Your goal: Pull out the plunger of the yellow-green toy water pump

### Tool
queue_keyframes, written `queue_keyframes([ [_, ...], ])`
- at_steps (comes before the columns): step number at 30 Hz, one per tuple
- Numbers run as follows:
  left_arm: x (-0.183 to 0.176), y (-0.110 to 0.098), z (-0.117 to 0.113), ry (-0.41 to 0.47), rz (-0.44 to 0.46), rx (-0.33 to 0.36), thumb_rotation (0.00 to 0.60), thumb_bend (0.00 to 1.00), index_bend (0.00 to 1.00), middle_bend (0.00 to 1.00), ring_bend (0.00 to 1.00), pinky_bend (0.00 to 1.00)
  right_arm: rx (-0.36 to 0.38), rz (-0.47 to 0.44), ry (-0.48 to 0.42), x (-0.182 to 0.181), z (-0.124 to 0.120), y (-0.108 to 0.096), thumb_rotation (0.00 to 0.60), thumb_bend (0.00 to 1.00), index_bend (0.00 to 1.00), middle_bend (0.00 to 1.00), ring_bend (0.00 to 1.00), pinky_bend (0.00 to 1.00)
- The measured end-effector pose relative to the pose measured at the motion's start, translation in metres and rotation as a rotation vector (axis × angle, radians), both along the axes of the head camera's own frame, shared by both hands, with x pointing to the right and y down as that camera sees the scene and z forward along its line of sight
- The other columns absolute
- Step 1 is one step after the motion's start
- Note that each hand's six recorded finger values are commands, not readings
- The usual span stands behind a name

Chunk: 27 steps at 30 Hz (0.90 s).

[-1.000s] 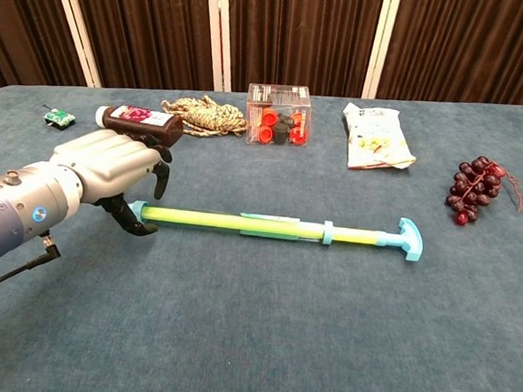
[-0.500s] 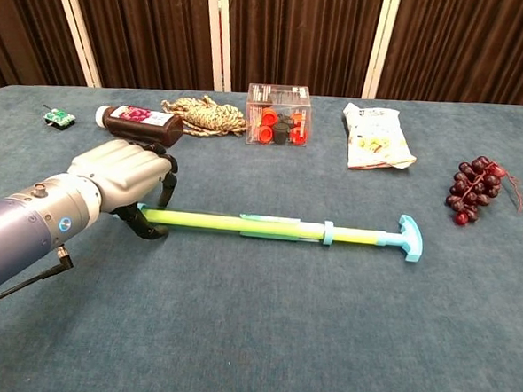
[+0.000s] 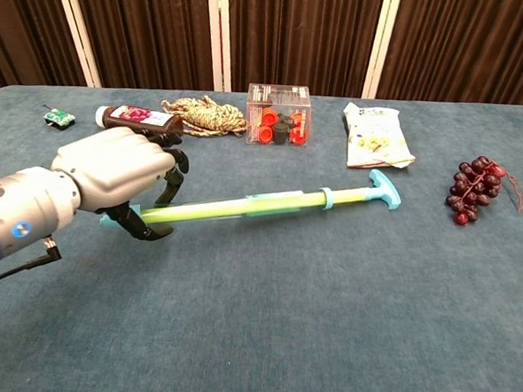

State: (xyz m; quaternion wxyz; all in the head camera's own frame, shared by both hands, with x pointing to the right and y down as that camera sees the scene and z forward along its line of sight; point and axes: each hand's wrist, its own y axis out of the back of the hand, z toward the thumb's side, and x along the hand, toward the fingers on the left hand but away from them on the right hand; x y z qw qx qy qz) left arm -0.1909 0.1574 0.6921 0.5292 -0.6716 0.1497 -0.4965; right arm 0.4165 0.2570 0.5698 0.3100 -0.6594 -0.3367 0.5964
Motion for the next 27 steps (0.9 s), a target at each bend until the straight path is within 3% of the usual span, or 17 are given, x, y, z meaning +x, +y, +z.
queue_keyframes([
  [8, -0.001, 0.014, -0.042, 0.104, 0.115, -0.005, 0.6, 0.42, 0.63, 0.18, 0.0, 0.12, 0.011, -0.003, 0.008, -0.001, 0.0, 0.0, 0.6, 0.1, 0.14, 0.0, 0.0, 0.03],
  [13, 0.001, 0.019, -0.066, 0.163, 0.136, -0.006, 0.6, 0.42, 0.63, 0.18, 0.0, 0.12, 0.013, 0.005, -0.006, -0.003, 0.001, -0.001, 0.6, 0.11, 0.26, 0.01, 0.0, 0.03],
  [16, 0.003, 0.018, -0.071, 0.18, 0.135, -0.005, 0.6, 0.42, 0.63, 0.18, 0.0, 0.12, 0.028, 0.006, -0.037, -0.009, 0.0, -0.004, 0.6, 0.12, 0.3, 0.02, 0.01, 0.03],
  [27, 0.016, 0.015, -0.075, 0.22, 0.139, -0.007, 0.6, 0.42, 0.63, 0.18, 0.0, 0.12, 0.042, 0.063, -0.134, -0.04, 0.019, -0.023, 0.6, 0.13, 0.31, 0.04, 0.01, 0.03],
])
